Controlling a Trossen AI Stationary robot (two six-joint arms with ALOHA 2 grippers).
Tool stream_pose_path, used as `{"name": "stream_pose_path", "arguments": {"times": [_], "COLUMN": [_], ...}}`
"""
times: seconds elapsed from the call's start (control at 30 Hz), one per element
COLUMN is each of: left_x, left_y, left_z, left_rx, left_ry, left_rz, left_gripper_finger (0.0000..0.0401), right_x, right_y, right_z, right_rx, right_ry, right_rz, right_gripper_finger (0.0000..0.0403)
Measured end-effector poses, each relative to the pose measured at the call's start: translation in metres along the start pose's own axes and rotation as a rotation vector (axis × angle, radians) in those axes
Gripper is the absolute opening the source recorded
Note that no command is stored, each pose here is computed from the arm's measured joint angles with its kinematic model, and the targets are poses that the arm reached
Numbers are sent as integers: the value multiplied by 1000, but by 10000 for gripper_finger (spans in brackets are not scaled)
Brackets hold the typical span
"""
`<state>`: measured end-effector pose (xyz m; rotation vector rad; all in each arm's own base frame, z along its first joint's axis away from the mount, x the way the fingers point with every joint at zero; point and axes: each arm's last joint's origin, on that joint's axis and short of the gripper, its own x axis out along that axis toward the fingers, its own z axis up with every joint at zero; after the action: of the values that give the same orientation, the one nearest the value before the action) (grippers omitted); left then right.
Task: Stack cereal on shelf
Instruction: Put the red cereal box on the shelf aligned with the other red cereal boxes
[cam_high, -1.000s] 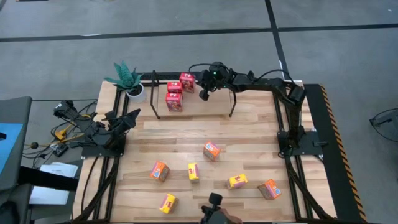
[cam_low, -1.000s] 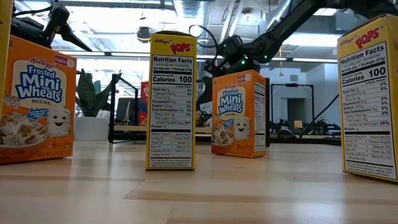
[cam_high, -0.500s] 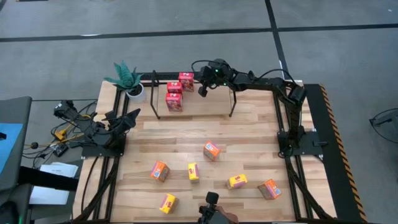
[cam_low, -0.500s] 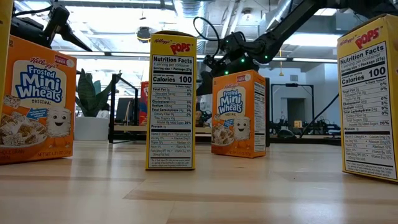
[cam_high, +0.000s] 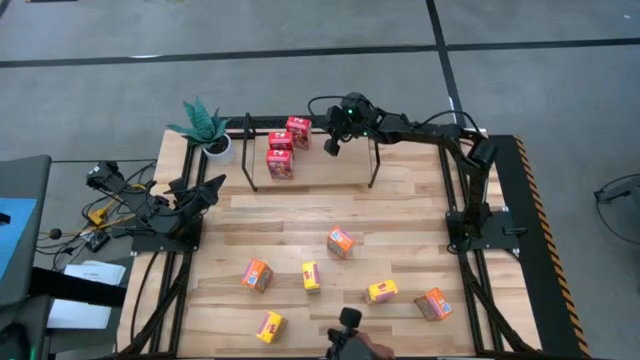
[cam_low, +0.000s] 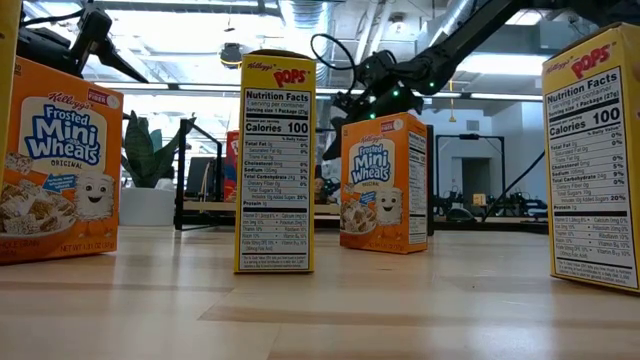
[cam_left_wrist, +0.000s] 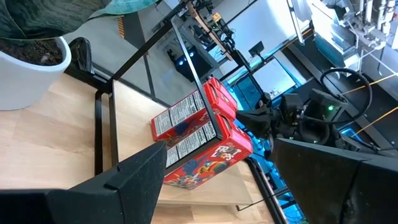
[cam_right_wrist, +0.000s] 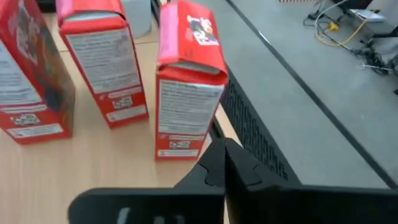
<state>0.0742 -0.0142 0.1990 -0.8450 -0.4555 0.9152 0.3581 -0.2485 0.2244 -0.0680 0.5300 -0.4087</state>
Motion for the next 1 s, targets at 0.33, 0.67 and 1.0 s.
{"name": "stream_pose_path", "arguments": {"times": [0.33, 0.67, 1.0], "left_x": [0, 0, 0], "left_y": [0, 0, 1], "left_z": [0, 0, 0], "left_rx": [1, 4, 16], "left_ry": [-1, -1, -2], "left_rz": [0, 1, 1], "left_gripper_finger": [286, 286, 286], "right_x": [24, 52, 59], "right_y": [4, 9, 9], "right_z": [-5, 11, 23], "right_rx": [8, -6, -42], "right_ry": [9, 21, 28], "right_rz": [36, 68, 78], "right_gripper_finger": [24, 19, 22]}}
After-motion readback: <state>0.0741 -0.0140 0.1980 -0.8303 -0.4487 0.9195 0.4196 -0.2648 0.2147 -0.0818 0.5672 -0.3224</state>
